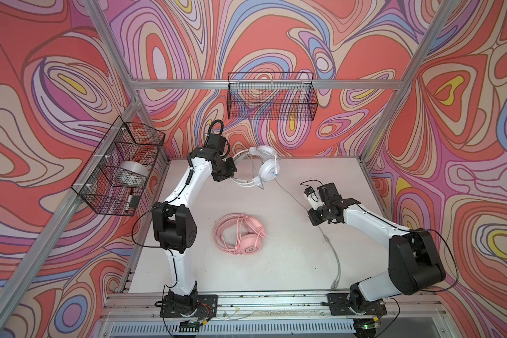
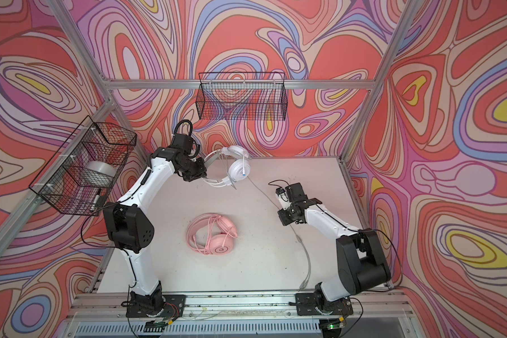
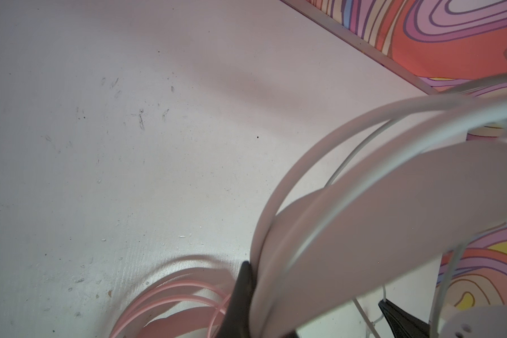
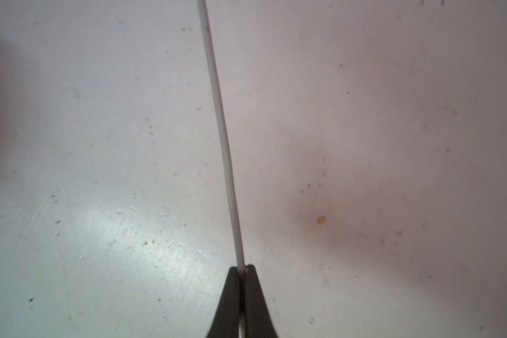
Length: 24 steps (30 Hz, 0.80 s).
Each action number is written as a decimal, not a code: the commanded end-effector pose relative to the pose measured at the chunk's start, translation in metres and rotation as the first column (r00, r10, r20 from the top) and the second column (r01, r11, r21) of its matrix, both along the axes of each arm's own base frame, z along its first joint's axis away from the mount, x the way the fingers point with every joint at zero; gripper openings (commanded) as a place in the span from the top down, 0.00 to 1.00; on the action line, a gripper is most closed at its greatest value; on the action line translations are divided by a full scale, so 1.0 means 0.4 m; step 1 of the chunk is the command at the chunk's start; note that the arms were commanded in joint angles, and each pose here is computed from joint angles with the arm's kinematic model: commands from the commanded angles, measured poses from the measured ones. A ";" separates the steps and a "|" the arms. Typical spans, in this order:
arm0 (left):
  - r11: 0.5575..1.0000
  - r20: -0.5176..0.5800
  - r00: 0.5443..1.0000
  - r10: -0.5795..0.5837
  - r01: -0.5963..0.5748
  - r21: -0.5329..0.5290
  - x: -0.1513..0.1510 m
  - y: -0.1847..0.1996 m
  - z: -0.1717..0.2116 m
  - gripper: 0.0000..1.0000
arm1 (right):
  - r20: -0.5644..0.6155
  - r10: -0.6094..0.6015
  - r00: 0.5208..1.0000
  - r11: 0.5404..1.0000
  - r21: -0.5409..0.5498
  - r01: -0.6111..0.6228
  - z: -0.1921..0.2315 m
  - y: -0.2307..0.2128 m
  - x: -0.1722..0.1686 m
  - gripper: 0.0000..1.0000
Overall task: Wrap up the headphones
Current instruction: 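Pull the grey cable with the right gripper toward the robot, tightening it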
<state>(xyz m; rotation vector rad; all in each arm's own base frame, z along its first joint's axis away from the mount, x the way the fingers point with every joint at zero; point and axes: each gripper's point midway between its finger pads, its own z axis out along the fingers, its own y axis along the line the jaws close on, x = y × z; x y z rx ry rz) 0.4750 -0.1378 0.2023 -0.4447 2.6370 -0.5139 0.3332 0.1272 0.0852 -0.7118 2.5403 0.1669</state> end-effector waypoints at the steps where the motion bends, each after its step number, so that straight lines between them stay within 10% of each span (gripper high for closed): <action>1: 0.998 0.057 0.996 0.065 -0.065 -0.013 0.047 0.012 0.034 1.00 | 0.052 0.217 0.975 0.976 -0.015 -0.216 0.031 0.066 -0.035 1.00; 24: 0.981 0.000 0.995 0.097 -0.096 0.167 0.099 0.071 -0.070 1.00 | 0.350 0.660 0.665 0.696 0.049 -0.716 0.341 0.218 -0.182 1.00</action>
